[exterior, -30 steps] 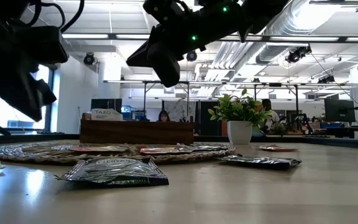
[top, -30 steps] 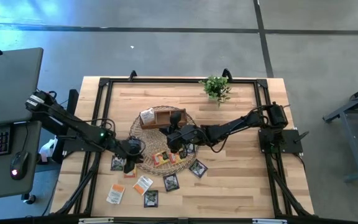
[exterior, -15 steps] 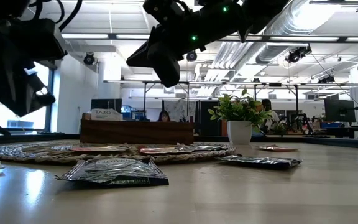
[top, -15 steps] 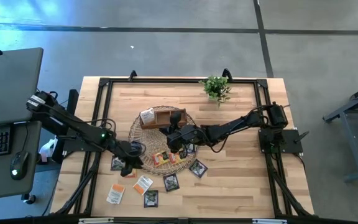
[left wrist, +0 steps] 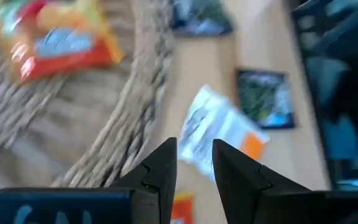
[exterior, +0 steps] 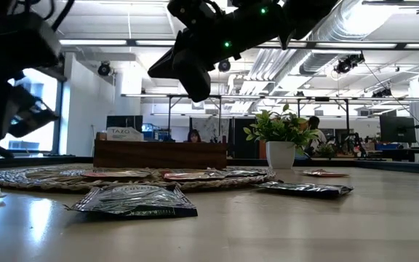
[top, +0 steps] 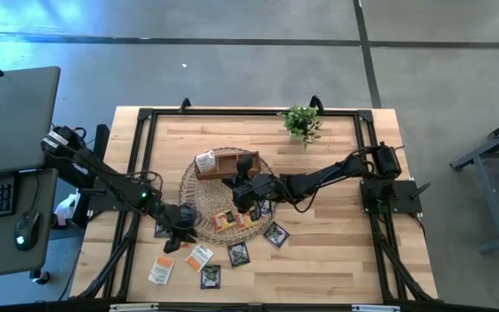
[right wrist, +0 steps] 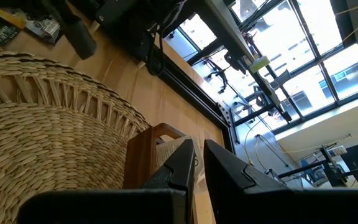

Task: Pick & Place Tea
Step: Put the white tea packet into the left compartment of the wooden organizer

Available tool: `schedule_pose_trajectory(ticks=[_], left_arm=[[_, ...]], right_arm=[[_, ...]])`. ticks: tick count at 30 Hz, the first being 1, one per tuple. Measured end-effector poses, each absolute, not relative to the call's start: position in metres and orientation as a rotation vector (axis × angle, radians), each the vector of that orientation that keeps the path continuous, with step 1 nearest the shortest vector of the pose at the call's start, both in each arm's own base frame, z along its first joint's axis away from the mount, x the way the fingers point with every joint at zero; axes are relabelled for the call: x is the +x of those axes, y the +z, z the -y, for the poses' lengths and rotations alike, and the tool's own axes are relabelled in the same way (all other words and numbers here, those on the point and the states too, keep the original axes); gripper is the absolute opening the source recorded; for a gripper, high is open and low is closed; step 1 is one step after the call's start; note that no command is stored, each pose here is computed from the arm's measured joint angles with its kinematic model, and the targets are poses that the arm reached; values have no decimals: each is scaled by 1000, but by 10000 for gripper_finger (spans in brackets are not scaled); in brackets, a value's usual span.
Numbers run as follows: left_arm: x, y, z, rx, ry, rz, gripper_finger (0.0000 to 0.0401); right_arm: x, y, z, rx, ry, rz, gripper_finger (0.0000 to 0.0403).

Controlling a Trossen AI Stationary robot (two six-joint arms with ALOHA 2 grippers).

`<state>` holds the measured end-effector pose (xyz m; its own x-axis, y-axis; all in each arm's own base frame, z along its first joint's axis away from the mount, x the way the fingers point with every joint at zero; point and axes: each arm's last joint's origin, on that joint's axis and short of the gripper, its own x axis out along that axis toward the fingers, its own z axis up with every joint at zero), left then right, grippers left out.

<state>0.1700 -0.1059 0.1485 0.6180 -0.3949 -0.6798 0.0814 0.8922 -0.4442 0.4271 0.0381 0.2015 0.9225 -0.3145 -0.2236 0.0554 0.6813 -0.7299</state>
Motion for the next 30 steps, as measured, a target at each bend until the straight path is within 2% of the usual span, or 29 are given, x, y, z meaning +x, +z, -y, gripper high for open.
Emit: schedule_pose_trajectory(ticks=[3, 19, 30], left_arm=[[164, 145, 108, -388, -210, -893, 102], [164, 160, 125, -372, -253, -822, 102], [176, 130, 135, -314, -234, -884, 102]], right_arm=[[427, 201, -38, -798, -212, -347, 32], [427, 201, -38, -798, -212, -347, 32], [427, 201, -38, -798, -213, -348, 32]])
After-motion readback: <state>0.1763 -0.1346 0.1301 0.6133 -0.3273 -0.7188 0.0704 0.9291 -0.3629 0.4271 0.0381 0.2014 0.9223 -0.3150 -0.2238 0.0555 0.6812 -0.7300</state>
